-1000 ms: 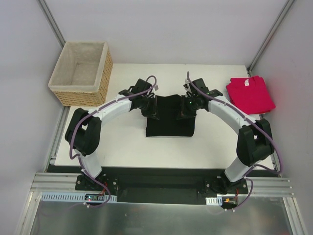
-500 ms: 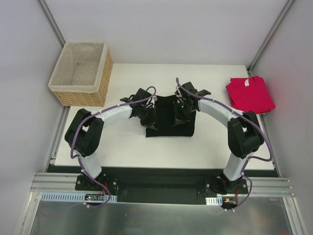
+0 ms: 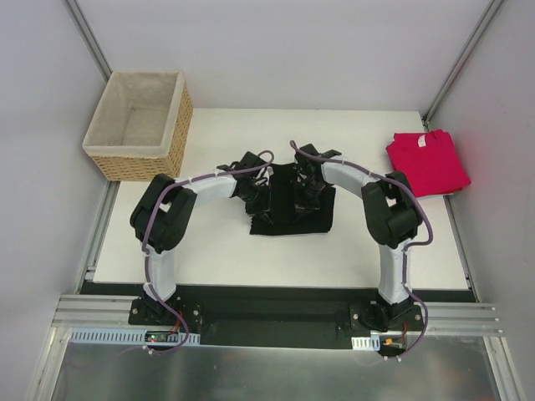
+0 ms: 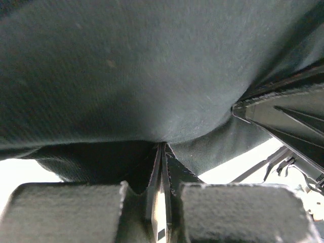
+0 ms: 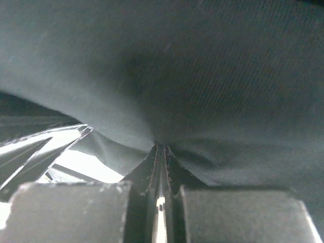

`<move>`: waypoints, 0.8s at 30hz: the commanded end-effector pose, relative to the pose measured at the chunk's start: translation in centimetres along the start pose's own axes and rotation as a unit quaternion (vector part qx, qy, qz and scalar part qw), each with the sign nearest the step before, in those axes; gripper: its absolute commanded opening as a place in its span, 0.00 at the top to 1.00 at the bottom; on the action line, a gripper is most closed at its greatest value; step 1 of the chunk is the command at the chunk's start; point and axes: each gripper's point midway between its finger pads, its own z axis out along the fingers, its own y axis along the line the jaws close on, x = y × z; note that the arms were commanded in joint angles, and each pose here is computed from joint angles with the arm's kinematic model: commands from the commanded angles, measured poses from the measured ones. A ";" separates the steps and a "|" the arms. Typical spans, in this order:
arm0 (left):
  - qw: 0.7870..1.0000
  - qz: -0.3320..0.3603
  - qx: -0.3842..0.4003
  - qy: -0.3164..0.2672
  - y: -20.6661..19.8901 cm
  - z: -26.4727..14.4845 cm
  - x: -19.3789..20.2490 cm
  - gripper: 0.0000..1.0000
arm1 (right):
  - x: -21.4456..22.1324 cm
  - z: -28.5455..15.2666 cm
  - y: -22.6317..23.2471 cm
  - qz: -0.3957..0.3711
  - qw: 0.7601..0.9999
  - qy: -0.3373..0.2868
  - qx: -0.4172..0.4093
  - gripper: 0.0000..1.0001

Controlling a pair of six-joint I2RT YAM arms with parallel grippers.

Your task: Fold and stack the t-shirts

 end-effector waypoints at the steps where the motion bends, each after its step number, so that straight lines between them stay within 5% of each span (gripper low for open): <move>1: 1.000 0.006 -0.028 0.002 2.0 1.2 0.4 1.00 | 0.4 0.7 -1.4 0.021 0.999 0.020 0.038 0.99; 18: 1.000 -0.020 -0.016 0.006 3.5 -5.9 9.9 1.00 | 9.5 -1.1 -3.1 0.026 0.998 0.053 0.036 0.99; 24: 0.999 0.001 0.012 -0.031 1.1 -8.2 8.4 1.00 | 7.9 -4.2 -0.9 -0.013 0.999 -0.025 0.027 0.99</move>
